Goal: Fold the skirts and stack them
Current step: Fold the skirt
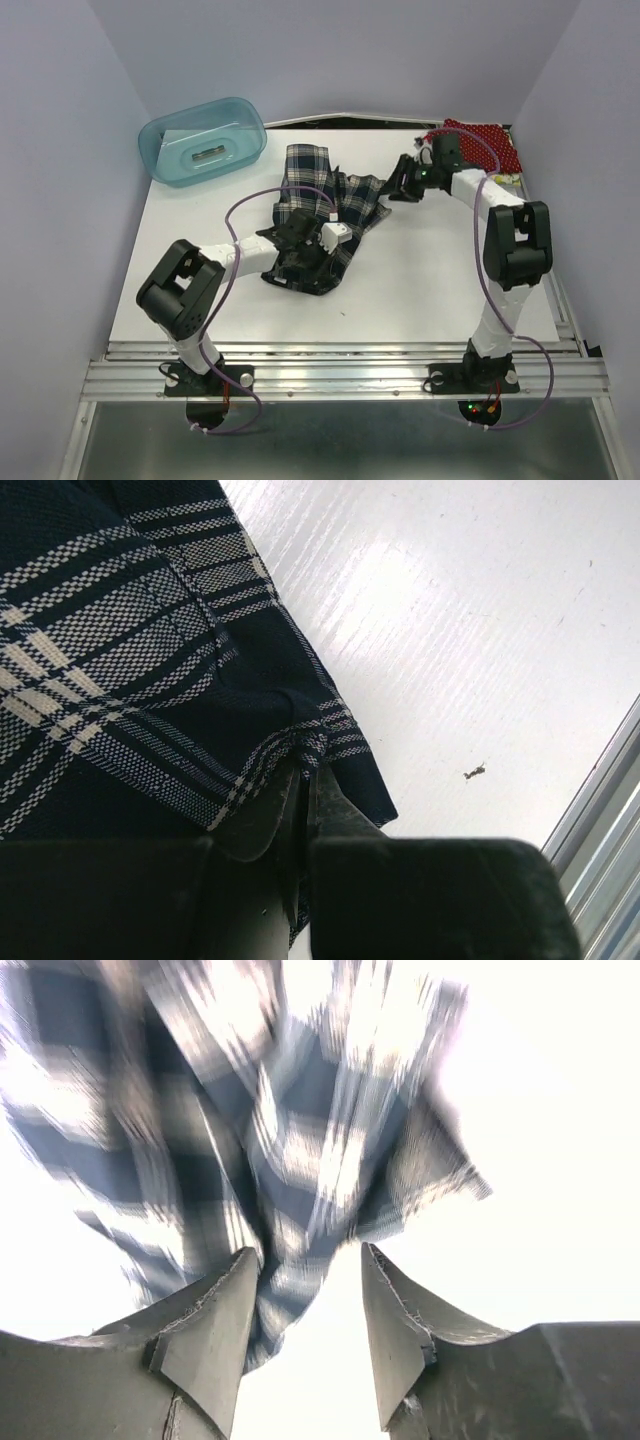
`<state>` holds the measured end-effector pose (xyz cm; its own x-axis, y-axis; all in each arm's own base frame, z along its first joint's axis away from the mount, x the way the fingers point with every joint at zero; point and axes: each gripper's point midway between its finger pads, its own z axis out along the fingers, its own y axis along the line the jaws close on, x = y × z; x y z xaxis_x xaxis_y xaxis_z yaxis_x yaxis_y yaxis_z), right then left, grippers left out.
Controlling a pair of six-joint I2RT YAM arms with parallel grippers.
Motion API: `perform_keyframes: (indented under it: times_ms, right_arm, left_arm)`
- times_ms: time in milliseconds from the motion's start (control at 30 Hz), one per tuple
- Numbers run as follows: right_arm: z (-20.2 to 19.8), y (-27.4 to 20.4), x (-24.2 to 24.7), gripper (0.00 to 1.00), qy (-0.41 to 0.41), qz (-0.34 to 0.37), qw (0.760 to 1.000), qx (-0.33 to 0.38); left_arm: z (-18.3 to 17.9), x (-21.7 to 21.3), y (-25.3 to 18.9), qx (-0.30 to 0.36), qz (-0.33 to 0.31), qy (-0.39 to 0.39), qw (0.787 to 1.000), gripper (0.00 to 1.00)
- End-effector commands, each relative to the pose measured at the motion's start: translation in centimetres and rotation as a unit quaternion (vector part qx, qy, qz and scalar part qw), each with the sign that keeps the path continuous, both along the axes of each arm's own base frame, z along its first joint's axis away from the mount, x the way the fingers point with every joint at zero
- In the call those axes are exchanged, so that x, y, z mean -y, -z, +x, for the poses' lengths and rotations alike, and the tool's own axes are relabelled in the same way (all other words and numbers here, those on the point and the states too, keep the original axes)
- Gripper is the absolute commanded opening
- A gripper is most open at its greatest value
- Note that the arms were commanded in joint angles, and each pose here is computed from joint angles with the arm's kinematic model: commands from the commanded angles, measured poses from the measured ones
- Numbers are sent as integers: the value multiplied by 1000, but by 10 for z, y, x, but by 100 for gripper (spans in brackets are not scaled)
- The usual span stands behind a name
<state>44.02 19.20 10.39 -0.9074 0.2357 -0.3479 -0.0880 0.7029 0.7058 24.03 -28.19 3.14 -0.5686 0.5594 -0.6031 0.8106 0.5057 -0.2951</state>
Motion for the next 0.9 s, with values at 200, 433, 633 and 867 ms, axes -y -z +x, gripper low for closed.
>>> perform_keyframes:
  times_ms: [200,433,633,867]
  right_arm:
    - [104,-49,-19,59,41,9,992,117]
    - [123,-39,-63,66,25,9,990,140]
    - [118,-26,-95,71,-7,11,990,140]
    - [120,-16,-110,70,-15,3,988,151]
  left_arm:
    - [-3,-6,8,-16,22,0,1000,0]
    - [-4,-6,12,-23,21,-2,1000,0]
    - [-4,-7,15,-27,24,-4,999,0]
    - [-4,-7,17,-30,25,-6,999,0]
